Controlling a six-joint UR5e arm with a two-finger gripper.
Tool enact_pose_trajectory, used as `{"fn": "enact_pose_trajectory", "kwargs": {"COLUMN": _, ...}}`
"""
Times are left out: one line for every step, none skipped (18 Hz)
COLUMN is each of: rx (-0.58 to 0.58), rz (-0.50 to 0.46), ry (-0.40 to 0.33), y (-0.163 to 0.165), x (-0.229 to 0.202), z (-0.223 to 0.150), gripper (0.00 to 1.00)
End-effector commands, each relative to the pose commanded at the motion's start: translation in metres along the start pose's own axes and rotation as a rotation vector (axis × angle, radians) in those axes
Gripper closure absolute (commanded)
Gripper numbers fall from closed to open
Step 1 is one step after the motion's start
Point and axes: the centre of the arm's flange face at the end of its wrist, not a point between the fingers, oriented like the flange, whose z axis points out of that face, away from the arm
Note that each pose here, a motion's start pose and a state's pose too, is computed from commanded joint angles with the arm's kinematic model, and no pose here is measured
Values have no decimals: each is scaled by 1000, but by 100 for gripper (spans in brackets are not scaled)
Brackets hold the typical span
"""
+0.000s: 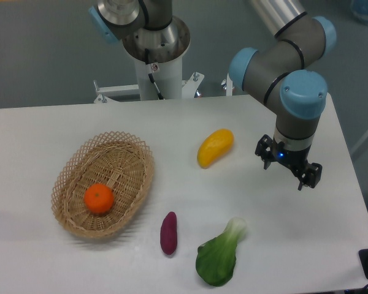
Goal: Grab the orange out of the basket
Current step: 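Move the open gripper over the wicker basket above the orange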
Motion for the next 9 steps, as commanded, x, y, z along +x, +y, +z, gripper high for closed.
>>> {"fn": "enact_pose_trajectory", "kwargs": {"rx": 0, "rz": -3, "ry": 1, "y": -1, "x": 1, "z": 0, "gripper": 0}}
{"fn": "enact_pose_trajectory", "kwargs": {"rx": 2, "rz": 3, "ry": -1, "y": -6, "x": 3, "z": -2, "gripper": 0}}
{"fn": "enact_pose_trajectory", "kwargs": {"rx": 3, "rz": 7, "ry": 0, "y": -10, "x": 5, "z": -2, "gripper": 0}}
{"fn": "enact_pose_trajectory", "kwargs": {"rx": 2, "rz": 4, "ry": 0, "y": -12, "x": 5, "z": -2, "gripper": 0}}
{"fn": "enact_pose_trajectory", "kwargs": {"rx": 3, "rz": -6, "ry": 0, "y": -13, "x": 6, "z": -3, "gripper": 0}}
{"fn": "enact_pose_trajectory", "kwargs": {"rx": 1, "rz": -17, "ry": 1, "y": -16, "x": 8, "z": -3, "gripper": 0}}
{"fn": "enact_pose_trajectory", "kwargs": {"rx": 2, "rz": -28, "ry": 1, "y": -21, "x": 10, "z": -3, "gripper": 0}}
{"fn": "enact_pose_trajectory", "kwargs": {"rx": 2, "rz": -42, "ry": 3, "y": -23, "x": 11, "z": -3, "gripper": 0}}
{"fn": "enact_pose_trajectory", "kwargs": {"rx": 2, "rz": -52, "ry": 9, "y": -28, "x": 14, "z": -3, "gripper": 0}}
